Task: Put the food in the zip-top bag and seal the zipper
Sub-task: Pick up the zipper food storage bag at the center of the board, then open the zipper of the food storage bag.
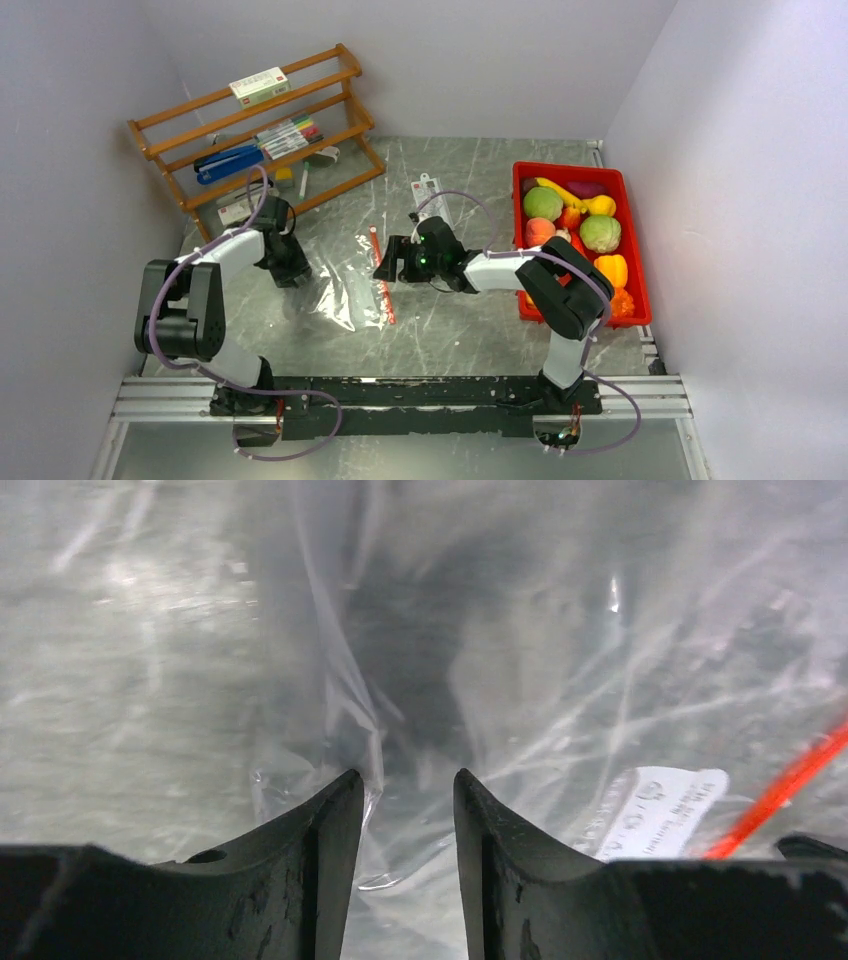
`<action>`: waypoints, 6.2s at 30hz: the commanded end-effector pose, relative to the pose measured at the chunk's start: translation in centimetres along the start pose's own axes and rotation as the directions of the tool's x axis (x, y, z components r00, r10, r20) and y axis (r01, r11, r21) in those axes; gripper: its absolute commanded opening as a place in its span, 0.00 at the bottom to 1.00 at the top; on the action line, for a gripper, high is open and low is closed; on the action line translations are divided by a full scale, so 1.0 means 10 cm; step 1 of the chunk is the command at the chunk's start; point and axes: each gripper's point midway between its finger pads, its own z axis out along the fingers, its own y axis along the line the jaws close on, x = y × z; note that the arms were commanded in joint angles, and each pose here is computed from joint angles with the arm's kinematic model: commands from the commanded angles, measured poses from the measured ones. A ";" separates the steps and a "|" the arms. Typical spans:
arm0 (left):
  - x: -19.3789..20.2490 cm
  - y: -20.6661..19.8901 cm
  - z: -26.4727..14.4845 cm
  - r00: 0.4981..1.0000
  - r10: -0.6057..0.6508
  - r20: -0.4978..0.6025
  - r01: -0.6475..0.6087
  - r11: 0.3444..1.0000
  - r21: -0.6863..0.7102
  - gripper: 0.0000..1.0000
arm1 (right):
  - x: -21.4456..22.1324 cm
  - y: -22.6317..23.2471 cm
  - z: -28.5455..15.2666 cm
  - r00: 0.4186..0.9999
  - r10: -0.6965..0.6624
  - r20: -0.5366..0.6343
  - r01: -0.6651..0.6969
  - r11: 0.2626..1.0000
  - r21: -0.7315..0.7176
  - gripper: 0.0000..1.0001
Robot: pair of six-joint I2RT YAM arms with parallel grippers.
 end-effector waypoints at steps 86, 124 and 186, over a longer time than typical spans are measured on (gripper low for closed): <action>0.55 -0.56 0.21 0.971 0.211 -0.110 -0.192 0.967 0.166 0.07 | -0.12 0.25 0.11 0.997 0.063 0.052 -0.053 0.985 -0.166 0.69; 0.02 -0.85 -0.63 0.981 0.166 0.097 -0.182 0.965 0.186 0.56 | -0.56 0.00 -0.17 0.990 -0.039 0.132 0.052 0.994 -0.096 0.00; -0.09 -1.77 -2.15 0.929 0.111 0.353 -0.341 0.628 0.700 0.40 | -1.04 1.61 -0.85 0.558 -0.715 0.421 0.631 0.695 0.345 0.00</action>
